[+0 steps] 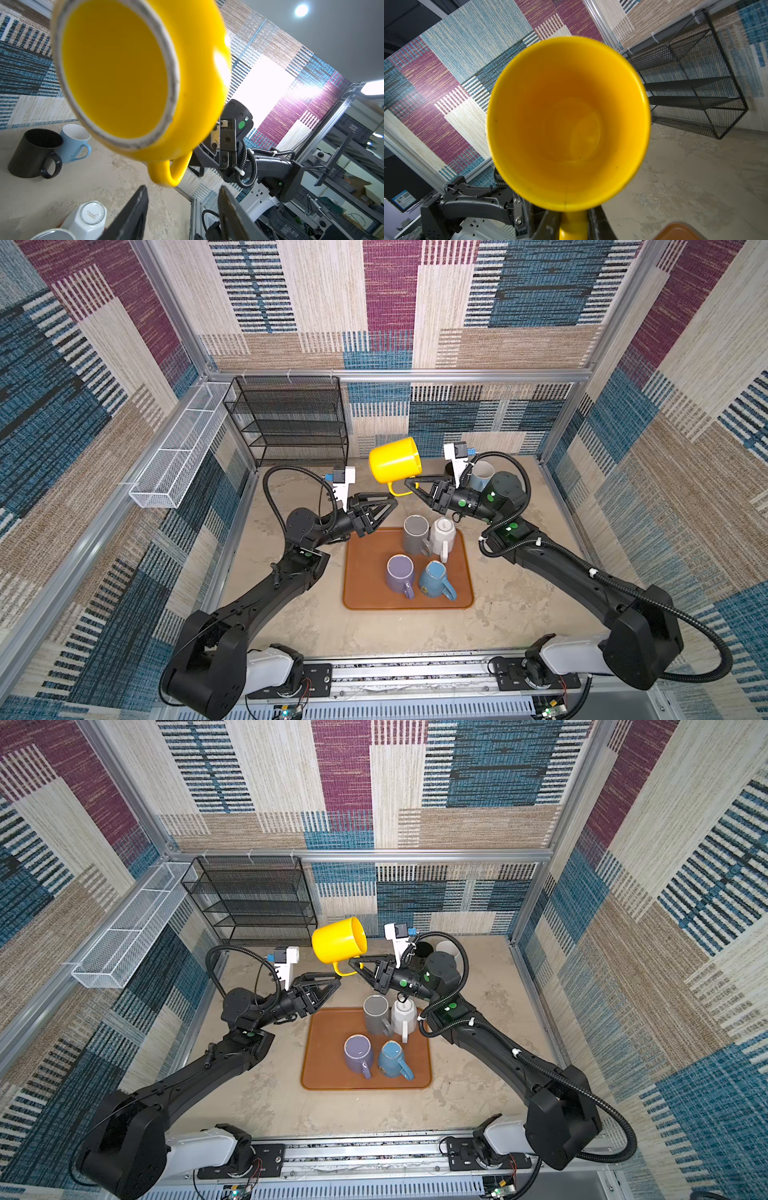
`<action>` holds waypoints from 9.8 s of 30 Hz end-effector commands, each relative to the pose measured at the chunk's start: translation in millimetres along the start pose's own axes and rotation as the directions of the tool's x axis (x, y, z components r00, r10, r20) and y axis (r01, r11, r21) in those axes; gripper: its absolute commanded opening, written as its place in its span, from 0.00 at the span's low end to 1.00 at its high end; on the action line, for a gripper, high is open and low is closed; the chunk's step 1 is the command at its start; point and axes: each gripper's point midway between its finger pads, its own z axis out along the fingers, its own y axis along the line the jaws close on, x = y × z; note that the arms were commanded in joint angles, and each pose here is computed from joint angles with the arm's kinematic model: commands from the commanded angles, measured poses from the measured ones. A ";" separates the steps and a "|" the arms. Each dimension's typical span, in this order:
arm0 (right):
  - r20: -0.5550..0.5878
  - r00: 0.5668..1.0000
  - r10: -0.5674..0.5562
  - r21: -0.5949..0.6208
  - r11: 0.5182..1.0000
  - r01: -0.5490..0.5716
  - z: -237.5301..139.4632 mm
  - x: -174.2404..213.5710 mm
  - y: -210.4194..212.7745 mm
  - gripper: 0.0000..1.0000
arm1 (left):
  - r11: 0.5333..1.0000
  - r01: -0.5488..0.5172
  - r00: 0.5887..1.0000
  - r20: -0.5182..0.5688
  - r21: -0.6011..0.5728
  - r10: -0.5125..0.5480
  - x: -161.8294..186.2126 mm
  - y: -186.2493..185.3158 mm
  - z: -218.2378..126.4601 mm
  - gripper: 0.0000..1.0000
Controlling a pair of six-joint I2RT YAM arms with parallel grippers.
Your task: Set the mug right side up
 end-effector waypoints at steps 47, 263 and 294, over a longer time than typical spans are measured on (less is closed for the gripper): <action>-0.108 0.993 0.057 0.874 0.481 0.067 -40.3 22.1 -287.5 0.00 | 0.769 -0.029 0.988 -0.137 -0.638 -0.077 23.0 88.9 -52.0 0.49; -0.627 0.732 0.269 0.529 0.836 0.146 -44.5 303.4 -74.3 0.42 | 0.564 -0.086 0.916 -0.288 -0.821 -0.280 105.5 104.8 -132.1 0.72; -0.376 0.926 0.006 0.566 0.793 0.225 -38.7 130.2 -88.9 0.40 | 0.528 -0.287 0.788 -0.510 -0.800 -0.345 153.7 107.3 -124.8 0.64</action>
